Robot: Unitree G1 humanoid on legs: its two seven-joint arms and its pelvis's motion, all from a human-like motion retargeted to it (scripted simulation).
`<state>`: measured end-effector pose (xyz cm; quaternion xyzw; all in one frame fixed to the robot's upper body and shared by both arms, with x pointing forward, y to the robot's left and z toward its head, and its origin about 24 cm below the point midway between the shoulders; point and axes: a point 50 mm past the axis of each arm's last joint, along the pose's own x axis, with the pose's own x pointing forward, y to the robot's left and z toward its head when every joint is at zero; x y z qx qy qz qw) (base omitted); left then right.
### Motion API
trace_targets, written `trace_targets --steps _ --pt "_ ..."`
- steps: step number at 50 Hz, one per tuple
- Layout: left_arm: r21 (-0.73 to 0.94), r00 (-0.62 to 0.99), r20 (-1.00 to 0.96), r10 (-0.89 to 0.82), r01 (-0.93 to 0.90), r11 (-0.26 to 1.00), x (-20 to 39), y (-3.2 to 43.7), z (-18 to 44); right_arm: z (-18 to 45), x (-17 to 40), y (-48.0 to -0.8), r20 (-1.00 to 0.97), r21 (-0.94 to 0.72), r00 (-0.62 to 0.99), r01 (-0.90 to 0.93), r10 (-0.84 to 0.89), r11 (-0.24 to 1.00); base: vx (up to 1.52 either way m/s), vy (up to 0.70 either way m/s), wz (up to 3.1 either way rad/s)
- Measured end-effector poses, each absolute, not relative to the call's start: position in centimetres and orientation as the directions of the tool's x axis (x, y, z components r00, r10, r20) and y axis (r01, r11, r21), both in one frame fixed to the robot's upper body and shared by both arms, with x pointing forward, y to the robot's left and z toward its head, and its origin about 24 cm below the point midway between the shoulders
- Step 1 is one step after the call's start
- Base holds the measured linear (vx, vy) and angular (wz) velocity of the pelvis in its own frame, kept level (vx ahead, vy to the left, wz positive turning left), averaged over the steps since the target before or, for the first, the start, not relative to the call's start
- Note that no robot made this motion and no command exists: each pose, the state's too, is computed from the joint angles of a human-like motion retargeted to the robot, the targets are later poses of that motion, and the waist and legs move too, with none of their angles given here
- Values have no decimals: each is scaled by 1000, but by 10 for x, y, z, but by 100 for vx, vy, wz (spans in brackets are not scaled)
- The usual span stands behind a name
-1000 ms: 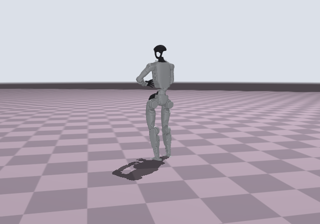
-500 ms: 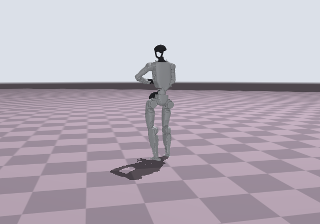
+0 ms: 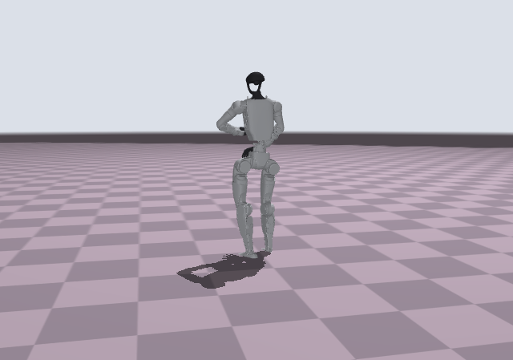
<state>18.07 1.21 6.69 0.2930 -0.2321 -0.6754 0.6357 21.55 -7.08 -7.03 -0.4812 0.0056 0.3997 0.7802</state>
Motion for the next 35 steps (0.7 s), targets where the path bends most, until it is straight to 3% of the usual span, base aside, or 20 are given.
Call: trace_targets --steps 6,16,20,25,35 --pt "655 -19 -69 -997 753 -59 180 6 71 -56 225 -106 -356 -777 738 -574 574 257 1 1 -21" --pt "566 100 80 -992 815 128 197 -1 87 31 260 -108 86 -802 841 -259 533 538 1 1 -21" --pt "549 142 128 -982 814 189 201 2 91 47 265 -108 190 -789 850 -165 490 592 0 -1 -21" --pt "590 122 167 -978 783 198 201 -1 99 25 266 -106 115 -823 868 -189 483 535 0 -1 -21" --pt "743 -81 162 -983 666 68 182 -17 114 -41 249 -91 -230 -850 795 -445 561 283 1 -2 -18"
